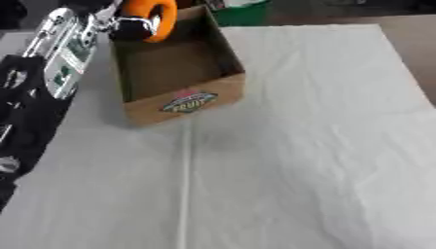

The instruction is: Pick up objects on the table and place them in the box.

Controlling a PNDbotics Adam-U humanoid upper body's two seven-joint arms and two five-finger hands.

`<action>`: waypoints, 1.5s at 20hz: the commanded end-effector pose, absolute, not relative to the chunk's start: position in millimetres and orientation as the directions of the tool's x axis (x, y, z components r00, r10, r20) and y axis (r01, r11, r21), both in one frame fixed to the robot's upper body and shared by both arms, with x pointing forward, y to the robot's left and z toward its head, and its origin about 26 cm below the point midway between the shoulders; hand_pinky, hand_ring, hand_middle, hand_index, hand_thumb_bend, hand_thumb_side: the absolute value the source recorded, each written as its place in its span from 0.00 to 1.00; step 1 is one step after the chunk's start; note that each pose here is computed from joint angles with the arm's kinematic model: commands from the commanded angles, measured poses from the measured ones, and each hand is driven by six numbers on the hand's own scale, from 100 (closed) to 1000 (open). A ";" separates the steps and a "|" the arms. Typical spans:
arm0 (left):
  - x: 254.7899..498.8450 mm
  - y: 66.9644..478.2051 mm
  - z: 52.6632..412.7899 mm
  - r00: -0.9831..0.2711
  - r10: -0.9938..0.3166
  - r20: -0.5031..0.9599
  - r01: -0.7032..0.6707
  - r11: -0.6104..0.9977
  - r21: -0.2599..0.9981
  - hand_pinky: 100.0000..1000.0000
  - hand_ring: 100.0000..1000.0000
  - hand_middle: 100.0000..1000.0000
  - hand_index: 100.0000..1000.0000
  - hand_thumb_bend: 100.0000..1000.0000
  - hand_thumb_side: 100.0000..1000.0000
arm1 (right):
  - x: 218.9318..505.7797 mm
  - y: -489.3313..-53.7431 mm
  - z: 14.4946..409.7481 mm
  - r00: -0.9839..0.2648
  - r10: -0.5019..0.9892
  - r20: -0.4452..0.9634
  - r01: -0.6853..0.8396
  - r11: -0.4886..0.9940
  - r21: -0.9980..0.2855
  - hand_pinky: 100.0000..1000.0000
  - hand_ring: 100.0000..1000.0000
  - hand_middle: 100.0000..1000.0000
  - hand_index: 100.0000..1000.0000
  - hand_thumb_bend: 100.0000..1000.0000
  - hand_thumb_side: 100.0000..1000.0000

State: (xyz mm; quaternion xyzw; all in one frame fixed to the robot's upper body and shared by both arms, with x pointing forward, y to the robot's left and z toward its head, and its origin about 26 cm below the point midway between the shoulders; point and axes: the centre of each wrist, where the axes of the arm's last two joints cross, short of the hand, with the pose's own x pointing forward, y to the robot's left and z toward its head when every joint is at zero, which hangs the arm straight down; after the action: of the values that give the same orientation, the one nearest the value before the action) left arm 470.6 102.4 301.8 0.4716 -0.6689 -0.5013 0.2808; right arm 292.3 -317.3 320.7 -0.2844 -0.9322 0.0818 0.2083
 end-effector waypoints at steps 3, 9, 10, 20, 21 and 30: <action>474.7 99.1 298.2 -0.398 -0.909 -0.123 -0.276 -0.009 0.961 0.16 0.29 0.49 0.57 0.00 0.33 | 287.9 -316.3 329.7 -0.764 0.564 0.312 0.498 0.824 -0.270 0.80 0.82 0.83 0.86 0.00 1.00; 479.5 98.0 286.3 -0.435 -0.888 -0.145 -0.106 -0.110 0.988 0.32 0.53 0.68 0.73 0.00 0.37 | 288.0 -316.1 329.3 -0.764 0.564 0.314 0.498 0.824 -0.270 0.80 0.82 0.83 0.86 0.00 1.00; 480.1 98.5 285.2 -0.441 -0.885 -0.150 -0.078 -0.129 0.989 0.36 0.59 0.72 0.76 0.04 0.38 | 288.0 -316.2 329.2 -0.763 0.564 0.314 0.498 0.824 -0.270 0.80 0.82 0.83 0.86 0.00 1.00; 477.0 106.7 297.2 -0.414 -0.888 -0.201 -0.093 -0.179 0.980 0.61 0.85 0.88 0.94 1.00 0.71 | 287.8 -317.2 328.8 -0.762 0.565 0.316 0.499 0.824 -0.268 0.80 0.82 0.83 0.86 0.00 1.00; 476.0 107.6 299.1 -0.408 -0.890 -0.202 -0.119 -0.167 0.979 0.61 0.85 0.88 0.95 1.00 0.72 | 287.7 -317.4 328.7 -0.762 0.565 0.316 0.500 0.824 -0.267 0.80 0.82 0.83 0.86 0.00 1.00; 447.4 122.7 347.5 -0.414 -0.907 -0.079 -0.490 0.149 0.859 0.53 0.73 0.77 0.87 0.69 0.86 | 287.2 -320.2 326.7 -0.754 0.574 0.319 0.509 0.818 -0.268 0.80 0.82 0.83 0.86 0.00 1.00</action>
State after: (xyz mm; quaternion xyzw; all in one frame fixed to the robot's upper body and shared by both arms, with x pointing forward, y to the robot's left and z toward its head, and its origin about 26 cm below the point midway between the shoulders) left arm 456.2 112.5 323.6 0.4697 -0.6918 -0.4821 0.2616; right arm 292.7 -318.4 315.9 -0.2828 -0.9314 0.0787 0.2154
